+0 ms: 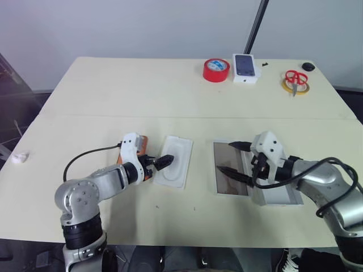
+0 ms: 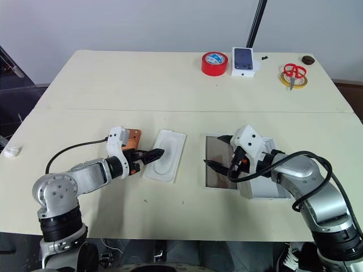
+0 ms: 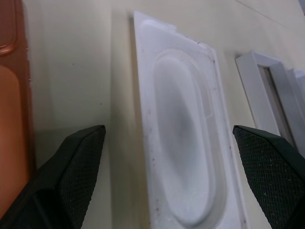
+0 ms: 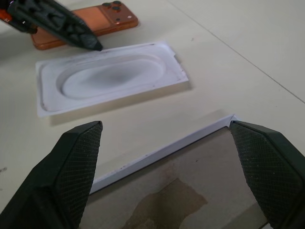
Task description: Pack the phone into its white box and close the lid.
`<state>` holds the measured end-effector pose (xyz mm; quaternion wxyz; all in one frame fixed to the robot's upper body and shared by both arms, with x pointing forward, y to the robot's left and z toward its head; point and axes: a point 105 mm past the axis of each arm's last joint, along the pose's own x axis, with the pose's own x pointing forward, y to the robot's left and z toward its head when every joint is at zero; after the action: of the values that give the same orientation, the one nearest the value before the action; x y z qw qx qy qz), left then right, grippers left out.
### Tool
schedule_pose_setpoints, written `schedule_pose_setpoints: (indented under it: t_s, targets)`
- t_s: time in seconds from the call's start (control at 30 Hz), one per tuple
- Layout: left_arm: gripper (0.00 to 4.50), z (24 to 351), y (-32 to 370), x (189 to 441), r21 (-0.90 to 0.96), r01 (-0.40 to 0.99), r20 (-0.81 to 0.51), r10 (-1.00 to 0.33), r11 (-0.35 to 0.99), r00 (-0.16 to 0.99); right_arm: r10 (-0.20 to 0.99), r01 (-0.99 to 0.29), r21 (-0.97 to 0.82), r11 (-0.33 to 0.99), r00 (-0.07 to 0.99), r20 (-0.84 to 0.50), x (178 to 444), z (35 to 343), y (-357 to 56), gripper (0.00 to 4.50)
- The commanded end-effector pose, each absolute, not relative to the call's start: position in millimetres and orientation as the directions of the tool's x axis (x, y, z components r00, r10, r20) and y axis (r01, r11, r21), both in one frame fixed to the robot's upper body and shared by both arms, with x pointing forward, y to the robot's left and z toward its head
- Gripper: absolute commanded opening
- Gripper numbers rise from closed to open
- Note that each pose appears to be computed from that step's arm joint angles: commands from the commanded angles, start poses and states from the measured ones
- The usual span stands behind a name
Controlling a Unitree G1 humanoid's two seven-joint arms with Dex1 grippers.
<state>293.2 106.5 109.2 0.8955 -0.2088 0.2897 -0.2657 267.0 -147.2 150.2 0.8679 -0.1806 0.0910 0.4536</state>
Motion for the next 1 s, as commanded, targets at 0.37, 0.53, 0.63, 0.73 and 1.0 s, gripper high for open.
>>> schedule_pose_setpoints:
  t_s: [0.37, 0.53, 0.63, 0.73, 1.0]
  targets:
    - [0.03, 102, 98, 297, -0.577, 0.307, -0.432, -0.602, 0.757, 0.672, 0.734, -0.924, -0.242, 0.296, 0.382, -0.561, 230, 131, -144, 4.5]
    - [0.01, 112, 102, 297, -0.602, 0.307, -0.369, -0.597, 0.737, 0.712, 0.66, -0.939, -0.247, 0.24, 0.344, -0.667, 227, 102, -150, 4.24]
    - [0.0, 117, 106, 296, -0.625, 0.295, -0.336, -0.59, 0.723, 0.735, 0.627, -0.944, -0.25, 0.217, 0.331, -0.705, 227, 89, -155, 3.11]
    - [0.0, 121, 110, 296, -0.642, 0.28, -0.313, -0.577, 0.714, 0.754, 0.624, -0.953, -0.24, 0.186, 0.303, -0.72, 224, 84, -156, 1.46]
    - [0.0, 142, 135, 301, -0.653, 0.239, -0.244, -0.498, 0.719, 0.832, 0.707, -0.954, -0.278, 0.11, 0.272, -0.653, 226, 96, -125, 0.04]
